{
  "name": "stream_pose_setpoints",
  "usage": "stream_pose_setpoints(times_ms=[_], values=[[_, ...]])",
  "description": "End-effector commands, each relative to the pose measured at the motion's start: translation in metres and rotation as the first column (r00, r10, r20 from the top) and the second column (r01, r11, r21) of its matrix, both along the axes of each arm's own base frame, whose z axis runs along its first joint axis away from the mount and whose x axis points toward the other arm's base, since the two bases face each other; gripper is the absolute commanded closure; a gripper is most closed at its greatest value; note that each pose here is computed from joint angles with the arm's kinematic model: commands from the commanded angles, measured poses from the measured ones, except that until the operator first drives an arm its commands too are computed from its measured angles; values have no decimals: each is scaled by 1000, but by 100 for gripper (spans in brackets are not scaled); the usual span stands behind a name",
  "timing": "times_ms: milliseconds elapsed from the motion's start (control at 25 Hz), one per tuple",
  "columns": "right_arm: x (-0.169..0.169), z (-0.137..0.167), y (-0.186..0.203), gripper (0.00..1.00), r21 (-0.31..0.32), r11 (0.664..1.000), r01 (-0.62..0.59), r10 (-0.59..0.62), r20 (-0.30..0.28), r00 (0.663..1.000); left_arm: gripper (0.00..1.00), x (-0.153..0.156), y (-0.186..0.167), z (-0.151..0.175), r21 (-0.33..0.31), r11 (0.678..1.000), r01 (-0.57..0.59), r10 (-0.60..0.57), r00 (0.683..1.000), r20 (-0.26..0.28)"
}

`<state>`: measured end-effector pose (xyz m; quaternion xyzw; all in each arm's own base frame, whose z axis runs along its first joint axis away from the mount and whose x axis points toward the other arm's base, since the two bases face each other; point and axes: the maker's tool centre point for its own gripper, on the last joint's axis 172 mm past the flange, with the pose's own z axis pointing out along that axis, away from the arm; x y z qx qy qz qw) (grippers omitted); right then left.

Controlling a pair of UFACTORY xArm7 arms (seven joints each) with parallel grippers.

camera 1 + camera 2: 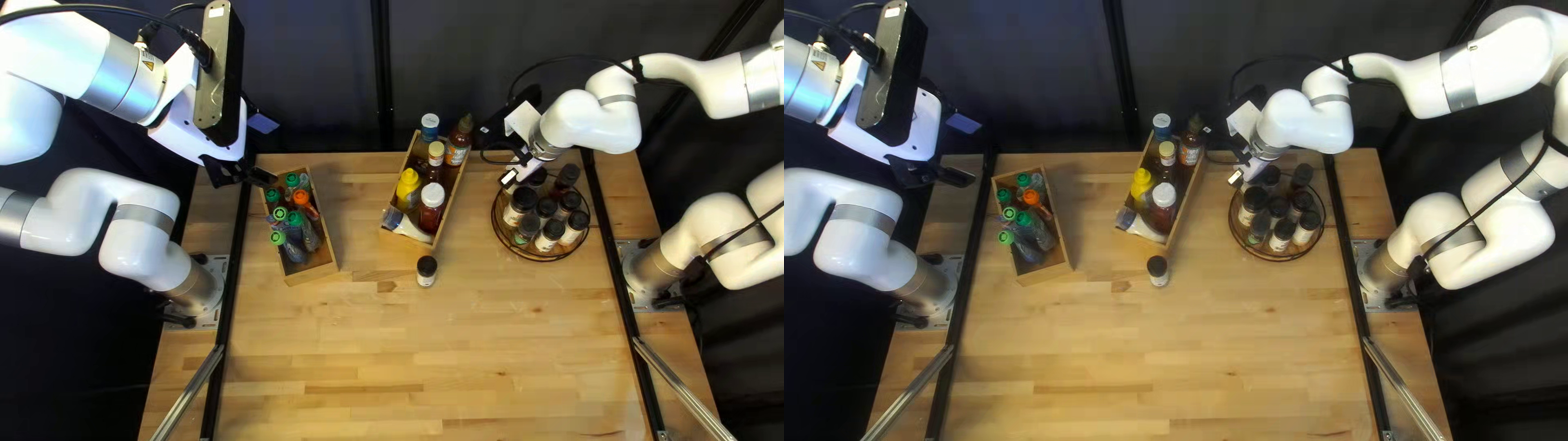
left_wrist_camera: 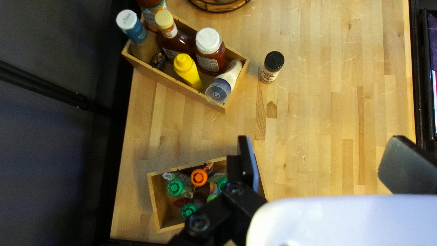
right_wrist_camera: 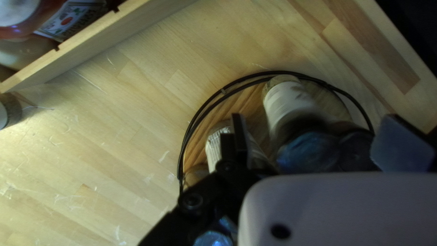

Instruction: Separate condiments, baby food and spices and place it in 3 different racks/containers

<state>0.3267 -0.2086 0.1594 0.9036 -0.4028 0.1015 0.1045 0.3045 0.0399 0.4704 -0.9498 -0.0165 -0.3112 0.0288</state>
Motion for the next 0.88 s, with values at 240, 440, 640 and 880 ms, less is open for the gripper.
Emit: stream_pose_setpoints(times_ms=[240,440,640,880], values=[[-1,14,3,0,-10,1000,-18,18,19,1000,0,0,0,0,0,1000,0,0,1000,0],[5,38,17,0,-17,999,-51,52,48,997,0,0,0,0,0,1000,0,0,1000,0],[28,63,59,0,-7,992,-124,124,88,988,0,0,0,0,0,1000,0,0,1000,0],[70,65,141,0,23,968,-251,247,112,962,0,0,0,0,0,1000,0,0,1000,0]])
